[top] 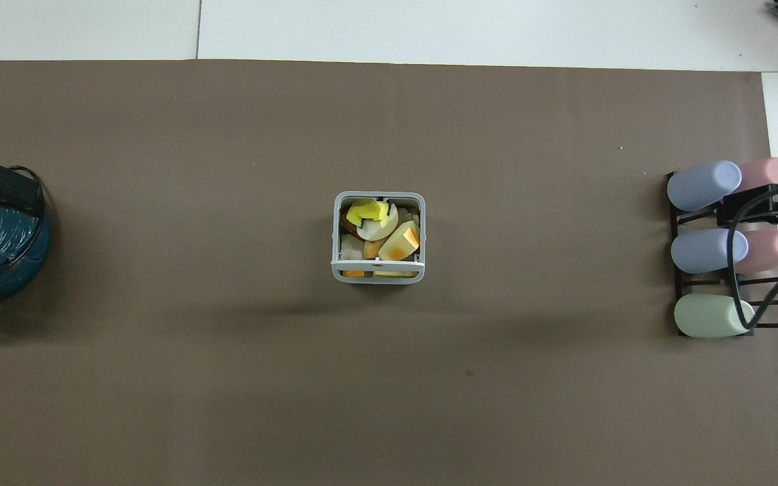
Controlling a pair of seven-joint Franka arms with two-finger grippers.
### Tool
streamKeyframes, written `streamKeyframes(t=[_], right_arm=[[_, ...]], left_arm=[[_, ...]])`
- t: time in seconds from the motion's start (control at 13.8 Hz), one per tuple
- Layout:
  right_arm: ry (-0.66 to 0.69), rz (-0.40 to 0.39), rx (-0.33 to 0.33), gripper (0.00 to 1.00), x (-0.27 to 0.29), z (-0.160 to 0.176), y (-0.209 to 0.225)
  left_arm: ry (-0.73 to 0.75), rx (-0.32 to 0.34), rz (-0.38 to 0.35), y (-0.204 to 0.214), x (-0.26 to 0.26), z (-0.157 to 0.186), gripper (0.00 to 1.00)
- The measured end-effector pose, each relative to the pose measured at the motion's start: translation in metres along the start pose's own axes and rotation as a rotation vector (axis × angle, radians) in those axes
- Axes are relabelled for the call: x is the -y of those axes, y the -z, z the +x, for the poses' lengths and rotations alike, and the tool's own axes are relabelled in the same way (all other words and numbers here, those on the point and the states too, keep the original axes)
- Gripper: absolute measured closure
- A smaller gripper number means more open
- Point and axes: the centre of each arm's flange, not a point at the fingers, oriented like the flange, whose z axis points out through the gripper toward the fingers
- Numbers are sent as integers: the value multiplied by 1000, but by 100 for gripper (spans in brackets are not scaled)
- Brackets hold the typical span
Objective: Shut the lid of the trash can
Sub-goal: 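Raise the left gripper from rest toward the white trash bin, then move the left gripper to the lid edge nearest the robot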
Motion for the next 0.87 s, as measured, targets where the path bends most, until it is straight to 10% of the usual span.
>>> streamKeyframes(t=[0.51, 0.87], right_arm=[[0, 0, 0, 0, 0, 0, 0], [0, 0, 0, 0, 0, 0, 0]], left_arm=[[-28, 20, 1, -8, -24, -3, 0], [83, 4, 18, -52, -140, -34, 0]])
